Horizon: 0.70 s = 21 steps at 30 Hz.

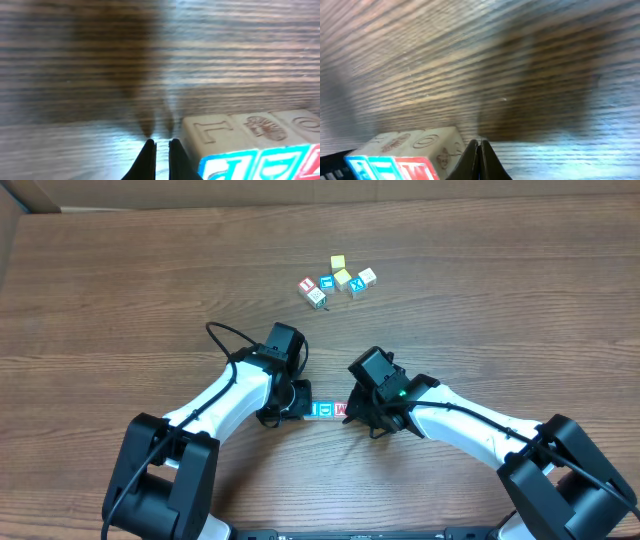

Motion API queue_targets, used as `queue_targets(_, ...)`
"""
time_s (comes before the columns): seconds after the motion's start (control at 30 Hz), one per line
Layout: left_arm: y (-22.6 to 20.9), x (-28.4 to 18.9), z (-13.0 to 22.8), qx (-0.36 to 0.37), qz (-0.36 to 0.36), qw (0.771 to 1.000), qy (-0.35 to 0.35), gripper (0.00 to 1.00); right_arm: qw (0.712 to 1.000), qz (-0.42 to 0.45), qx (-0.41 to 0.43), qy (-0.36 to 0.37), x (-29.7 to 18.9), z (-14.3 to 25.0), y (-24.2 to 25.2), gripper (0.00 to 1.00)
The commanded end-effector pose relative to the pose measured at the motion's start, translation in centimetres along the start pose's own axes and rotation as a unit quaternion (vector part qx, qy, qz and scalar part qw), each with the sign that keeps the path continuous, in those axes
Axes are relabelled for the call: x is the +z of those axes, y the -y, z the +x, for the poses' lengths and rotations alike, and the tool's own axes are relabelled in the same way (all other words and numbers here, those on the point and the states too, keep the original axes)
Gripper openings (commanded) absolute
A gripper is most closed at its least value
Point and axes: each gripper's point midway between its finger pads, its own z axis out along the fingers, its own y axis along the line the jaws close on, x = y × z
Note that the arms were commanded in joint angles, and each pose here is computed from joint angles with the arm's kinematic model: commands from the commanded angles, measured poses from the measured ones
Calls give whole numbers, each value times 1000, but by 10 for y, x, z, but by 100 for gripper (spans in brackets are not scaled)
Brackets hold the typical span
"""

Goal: Flip 3 blocks

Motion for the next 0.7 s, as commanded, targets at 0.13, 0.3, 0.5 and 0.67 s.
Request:
queue_targets(0.13,-15,-43,-34,-5,-62,998,30,4,1000,25,-3,16,-30,-37,4,4)
queue_targets(0.3,-11,-70,-43,-14,-63,997,31,4,1000,15,-8,-13,-41,-43,3,4)
queue_targets(0.5,-15,-53,-25,-50,-64,997,2,4,999,8,-34,-35,-37,-26,-3,4)
queue_targets(0.67,-15,-29,-6,-43,-58,997,-18,4,998,29,-50,-22,-29,-18,-3,4)
